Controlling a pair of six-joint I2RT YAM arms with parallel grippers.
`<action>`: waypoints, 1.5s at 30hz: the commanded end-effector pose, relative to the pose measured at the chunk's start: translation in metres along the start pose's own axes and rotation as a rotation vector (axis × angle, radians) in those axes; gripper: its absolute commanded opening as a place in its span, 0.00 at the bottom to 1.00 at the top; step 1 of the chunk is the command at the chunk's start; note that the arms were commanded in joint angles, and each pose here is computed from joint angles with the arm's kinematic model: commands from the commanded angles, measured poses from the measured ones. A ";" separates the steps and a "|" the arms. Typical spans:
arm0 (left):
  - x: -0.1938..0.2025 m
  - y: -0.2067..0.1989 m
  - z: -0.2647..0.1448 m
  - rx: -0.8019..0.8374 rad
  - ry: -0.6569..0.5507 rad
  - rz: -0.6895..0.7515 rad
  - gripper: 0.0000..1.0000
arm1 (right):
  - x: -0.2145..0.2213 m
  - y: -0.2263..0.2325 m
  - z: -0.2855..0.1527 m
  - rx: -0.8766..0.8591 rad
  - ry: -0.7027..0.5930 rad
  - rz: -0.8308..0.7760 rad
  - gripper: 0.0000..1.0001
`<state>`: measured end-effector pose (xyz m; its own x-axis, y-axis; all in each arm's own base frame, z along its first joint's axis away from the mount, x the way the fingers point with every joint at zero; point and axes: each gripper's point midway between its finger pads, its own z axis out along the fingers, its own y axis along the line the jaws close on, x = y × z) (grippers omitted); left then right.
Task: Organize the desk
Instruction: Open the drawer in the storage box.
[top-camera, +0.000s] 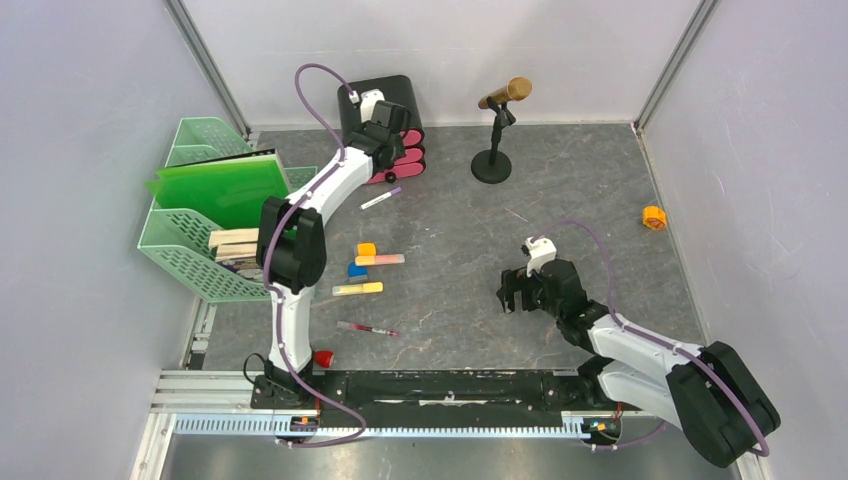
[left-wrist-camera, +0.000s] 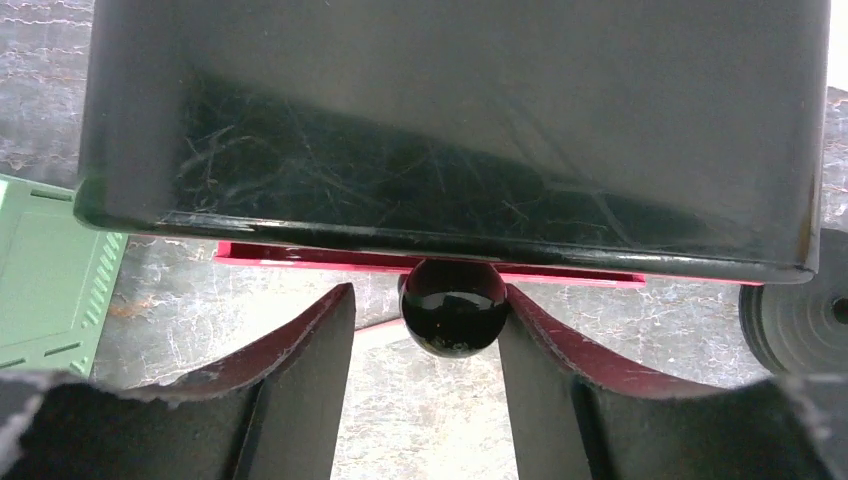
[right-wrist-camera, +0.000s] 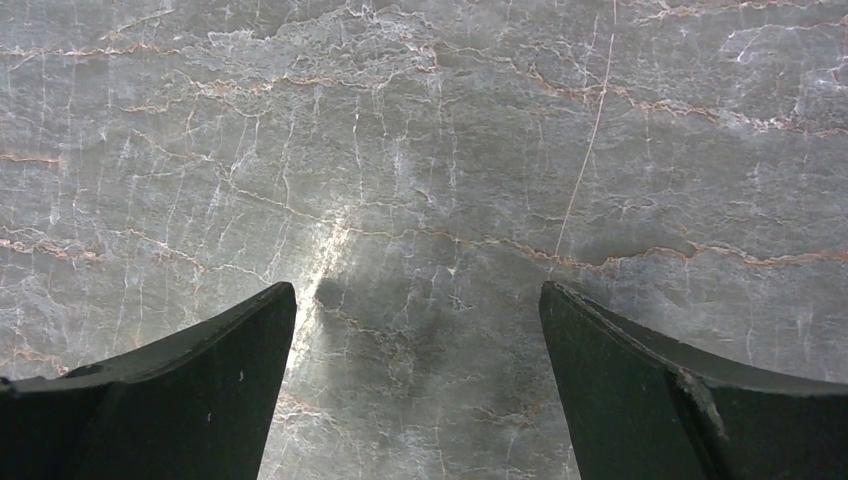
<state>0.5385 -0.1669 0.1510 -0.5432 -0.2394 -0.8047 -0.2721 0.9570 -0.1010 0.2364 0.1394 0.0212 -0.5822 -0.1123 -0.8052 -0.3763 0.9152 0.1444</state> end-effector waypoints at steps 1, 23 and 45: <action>-0.025 -0.006 0.003 0.016 -0.073 -0.017 0.59 | 0.039 -0.007 -0.004 0.025 0.153 0.010 0.98; -0.024 -0.002 -0.018 0.048 -0.018 0.125 0.10 | 0.041 -0.001 -0.001 -0.012 0.173 0.005 0.97; 0.023 -0.001 -0.086 0.108 0.068 0.103 0.02 | 0.039 0.007 -0.001 -0.066 0.162 -0.002 0.94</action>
<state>0.4746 -0.1778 0.1558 -0.6502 -0.1077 -0.7521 -0.1317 0.9909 -0.0281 0.2436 0.1465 0.0217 -0.5737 -0.1393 -0.8071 -0.4174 0.8976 0.1418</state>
